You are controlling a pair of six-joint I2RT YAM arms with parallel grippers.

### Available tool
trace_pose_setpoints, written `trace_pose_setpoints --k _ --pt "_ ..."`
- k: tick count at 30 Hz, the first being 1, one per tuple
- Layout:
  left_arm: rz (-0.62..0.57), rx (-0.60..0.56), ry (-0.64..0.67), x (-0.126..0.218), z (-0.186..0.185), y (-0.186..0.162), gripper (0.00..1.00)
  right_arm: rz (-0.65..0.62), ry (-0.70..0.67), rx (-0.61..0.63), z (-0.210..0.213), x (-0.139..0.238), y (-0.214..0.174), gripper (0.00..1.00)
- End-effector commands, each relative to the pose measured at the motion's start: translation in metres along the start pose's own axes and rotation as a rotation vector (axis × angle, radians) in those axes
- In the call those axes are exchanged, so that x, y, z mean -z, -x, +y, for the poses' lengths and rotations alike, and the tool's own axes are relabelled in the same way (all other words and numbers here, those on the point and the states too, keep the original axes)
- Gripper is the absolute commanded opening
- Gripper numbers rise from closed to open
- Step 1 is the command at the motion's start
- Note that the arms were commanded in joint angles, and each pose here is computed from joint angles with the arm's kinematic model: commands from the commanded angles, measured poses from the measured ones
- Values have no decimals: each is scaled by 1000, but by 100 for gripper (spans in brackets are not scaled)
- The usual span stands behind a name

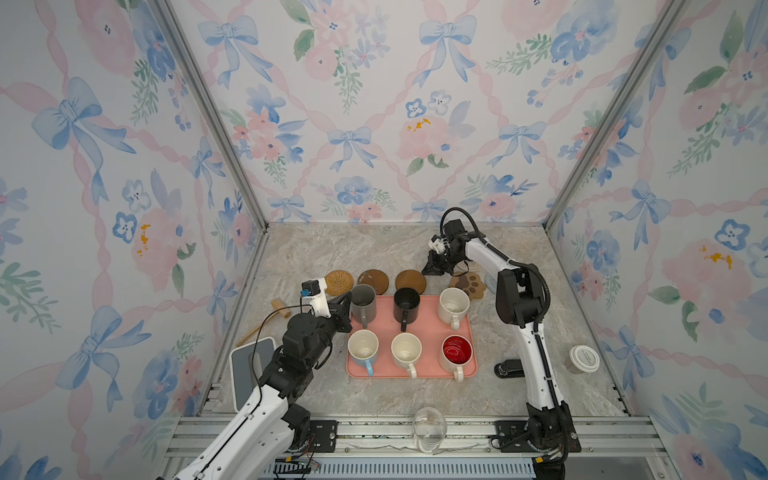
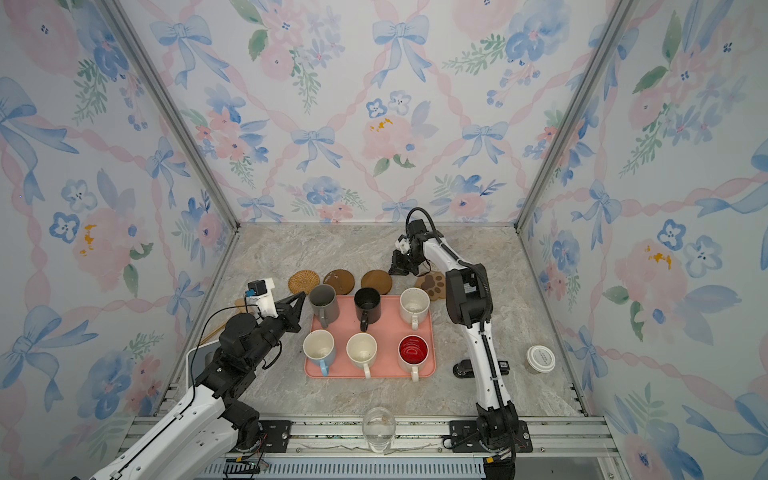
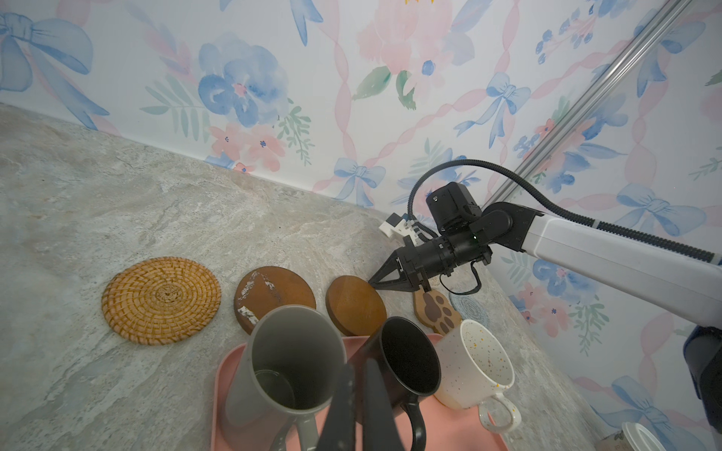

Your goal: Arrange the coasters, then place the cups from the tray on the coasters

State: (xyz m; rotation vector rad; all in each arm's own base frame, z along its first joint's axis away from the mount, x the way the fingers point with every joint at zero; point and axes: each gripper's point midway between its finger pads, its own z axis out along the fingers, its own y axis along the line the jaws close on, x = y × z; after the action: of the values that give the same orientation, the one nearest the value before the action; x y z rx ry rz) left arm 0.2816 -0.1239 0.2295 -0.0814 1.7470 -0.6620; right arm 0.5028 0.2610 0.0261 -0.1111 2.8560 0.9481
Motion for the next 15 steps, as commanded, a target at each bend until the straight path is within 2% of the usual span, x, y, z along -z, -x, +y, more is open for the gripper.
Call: trace_pose_setpoints --k 1,15 --pt "-28 -21 2 2 1 3 0 48 -19 -18 3 4 -17 0" --pt "-44 -26 4 6 2 4 0 69 8 12 24 2 -32 0"
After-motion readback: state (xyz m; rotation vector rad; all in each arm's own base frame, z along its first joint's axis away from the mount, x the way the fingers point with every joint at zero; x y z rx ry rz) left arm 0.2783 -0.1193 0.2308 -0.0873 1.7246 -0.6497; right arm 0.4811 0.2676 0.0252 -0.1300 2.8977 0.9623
